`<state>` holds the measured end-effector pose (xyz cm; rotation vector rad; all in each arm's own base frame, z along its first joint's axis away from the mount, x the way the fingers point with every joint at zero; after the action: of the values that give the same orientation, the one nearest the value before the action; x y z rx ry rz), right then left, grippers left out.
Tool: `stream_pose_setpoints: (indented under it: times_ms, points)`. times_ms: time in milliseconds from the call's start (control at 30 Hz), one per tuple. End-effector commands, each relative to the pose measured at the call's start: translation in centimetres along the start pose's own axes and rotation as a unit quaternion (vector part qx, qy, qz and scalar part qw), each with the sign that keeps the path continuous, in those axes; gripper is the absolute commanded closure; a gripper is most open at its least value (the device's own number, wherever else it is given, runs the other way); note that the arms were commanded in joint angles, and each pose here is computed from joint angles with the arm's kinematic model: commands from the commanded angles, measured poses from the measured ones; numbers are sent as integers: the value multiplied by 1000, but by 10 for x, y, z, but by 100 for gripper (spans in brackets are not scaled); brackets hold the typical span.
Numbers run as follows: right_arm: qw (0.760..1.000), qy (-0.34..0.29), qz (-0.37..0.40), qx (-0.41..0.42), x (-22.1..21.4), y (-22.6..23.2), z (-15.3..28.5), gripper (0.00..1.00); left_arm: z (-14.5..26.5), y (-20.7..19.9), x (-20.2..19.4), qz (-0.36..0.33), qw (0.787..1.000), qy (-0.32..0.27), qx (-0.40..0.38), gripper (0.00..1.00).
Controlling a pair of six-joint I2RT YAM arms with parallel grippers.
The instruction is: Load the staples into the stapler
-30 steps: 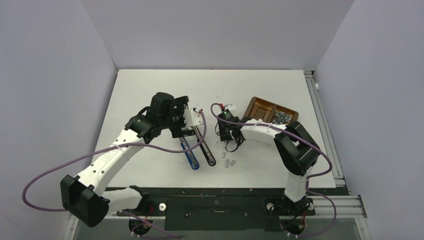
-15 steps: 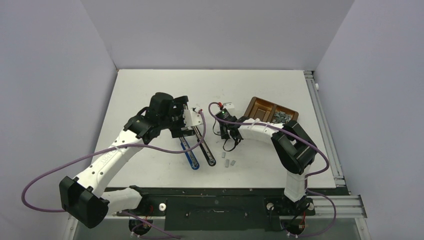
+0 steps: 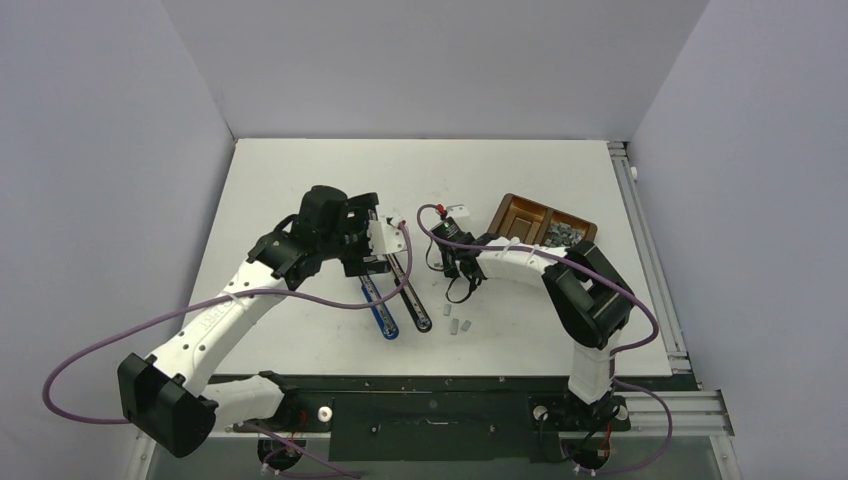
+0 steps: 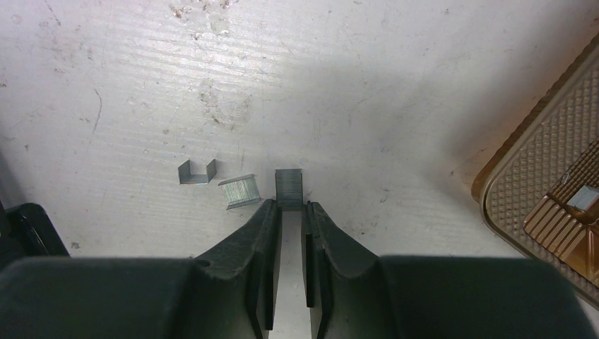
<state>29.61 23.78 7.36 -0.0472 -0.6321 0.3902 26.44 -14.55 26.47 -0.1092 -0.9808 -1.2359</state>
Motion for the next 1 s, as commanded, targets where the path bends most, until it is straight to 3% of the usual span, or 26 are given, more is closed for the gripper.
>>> stream_pose_setpoints:
  times_ms: [0,367,633,800,967]
  points:
    - [999,25,20,-17,-16,-3,-7,85,10,4,17,-15,999,-41,12,4]
    - [1000,-1,-5,10,7,-12,20,91,8,1,22,-38,996,-83,24,4]
    - [983,-63,-70,158,55,-29,87,91,17,0,33,-121,973,-179,77,4]
    - [948,-120,-88,282,84,-35,144,90,25,4,49,-219,934,-249,137,4]
    - [892,-159,-113,409,106,-34,194,88,30,3,70,-343,864,-317,188,4]
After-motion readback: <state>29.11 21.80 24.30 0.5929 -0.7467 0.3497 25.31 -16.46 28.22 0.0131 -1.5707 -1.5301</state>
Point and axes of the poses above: each gripper's point midway between its finger pads, its own z axis back along the fingers, its own y axis along the line the jaws close on, x = y × z, the point moved 7 cm from there along z, back along the fingers, and after that the axes turned 13 degrees about z, right-handed, at the moved point
